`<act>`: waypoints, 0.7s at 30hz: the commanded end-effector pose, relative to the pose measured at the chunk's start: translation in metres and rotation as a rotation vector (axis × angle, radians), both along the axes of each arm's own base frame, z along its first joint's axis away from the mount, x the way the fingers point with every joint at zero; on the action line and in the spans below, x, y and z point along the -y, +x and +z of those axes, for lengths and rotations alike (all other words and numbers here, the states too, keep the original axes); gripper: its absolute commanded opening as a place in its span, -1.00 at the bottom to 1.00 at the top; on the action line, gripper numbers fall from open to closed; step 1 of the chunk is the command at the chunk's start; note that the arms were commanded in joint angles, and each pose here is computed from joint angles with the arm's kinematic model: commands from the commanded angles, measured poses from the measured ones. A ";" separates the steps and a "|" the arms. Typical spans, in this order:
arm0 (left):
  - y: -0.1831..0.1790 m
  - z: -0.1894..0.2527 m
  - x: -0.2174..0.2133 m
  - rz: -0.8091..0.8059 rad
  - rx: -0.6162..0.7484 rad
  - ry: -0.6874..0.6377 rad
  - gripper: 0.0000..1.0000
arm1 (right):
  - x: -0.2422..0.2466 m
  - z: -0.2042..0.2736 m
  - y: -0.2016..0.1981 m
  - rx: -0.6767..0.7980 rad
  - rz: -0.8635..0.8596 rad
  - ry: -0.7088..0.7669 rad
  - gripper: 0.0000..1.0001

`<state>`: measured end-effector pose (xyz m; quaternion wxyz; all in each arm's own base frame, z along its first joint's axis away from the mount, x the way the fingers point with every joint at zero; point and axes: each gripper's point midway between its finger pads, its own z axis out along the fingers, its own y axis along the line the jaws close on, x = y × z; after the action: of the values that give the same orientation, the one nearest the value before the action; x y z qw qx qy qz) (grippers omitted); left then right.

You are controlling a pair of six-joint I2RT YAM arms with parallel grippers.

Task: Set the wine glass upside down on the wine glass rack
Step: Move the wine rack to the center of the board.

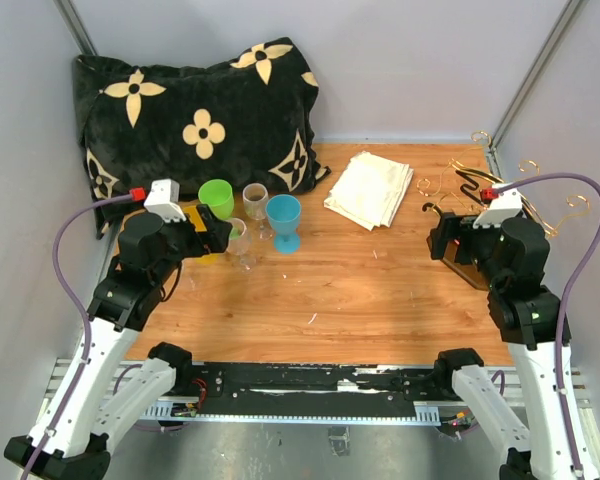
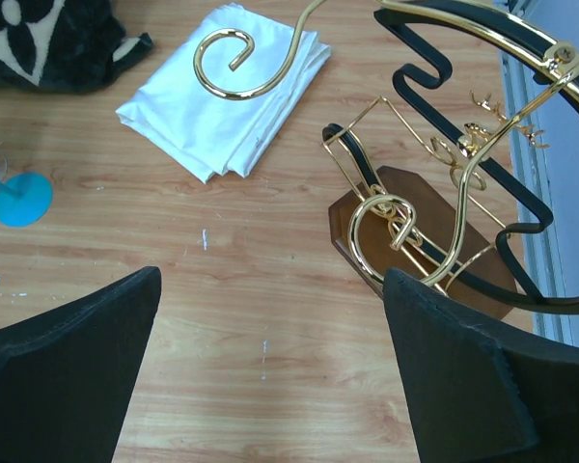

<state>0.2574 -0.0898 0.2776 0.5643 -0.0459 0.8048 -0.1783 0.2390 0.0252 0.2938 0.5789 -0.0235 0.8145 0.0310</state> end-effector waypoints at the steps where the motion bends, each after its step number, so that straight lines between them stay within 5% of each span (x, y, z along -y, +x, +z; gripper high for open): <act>1: -0.001 0.028 -0.005 -0.003 0.083 0.014 0.99 | 0.010 0.003 -0.001 -0.033 -0.057 0.004 0.97; 21: 0.001 0.021 -0.033 0.108 0.073 0.122 0.99 | 0.041 0.031 0.046 -0.236 -0.314 -0.015 0.97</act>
<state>0.2565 -0.0699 0.2929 0.5950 -0.0412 0.7920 -0.1304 0.2875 0.0079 0.3227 0.4943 0.0385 0.8682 -0.0189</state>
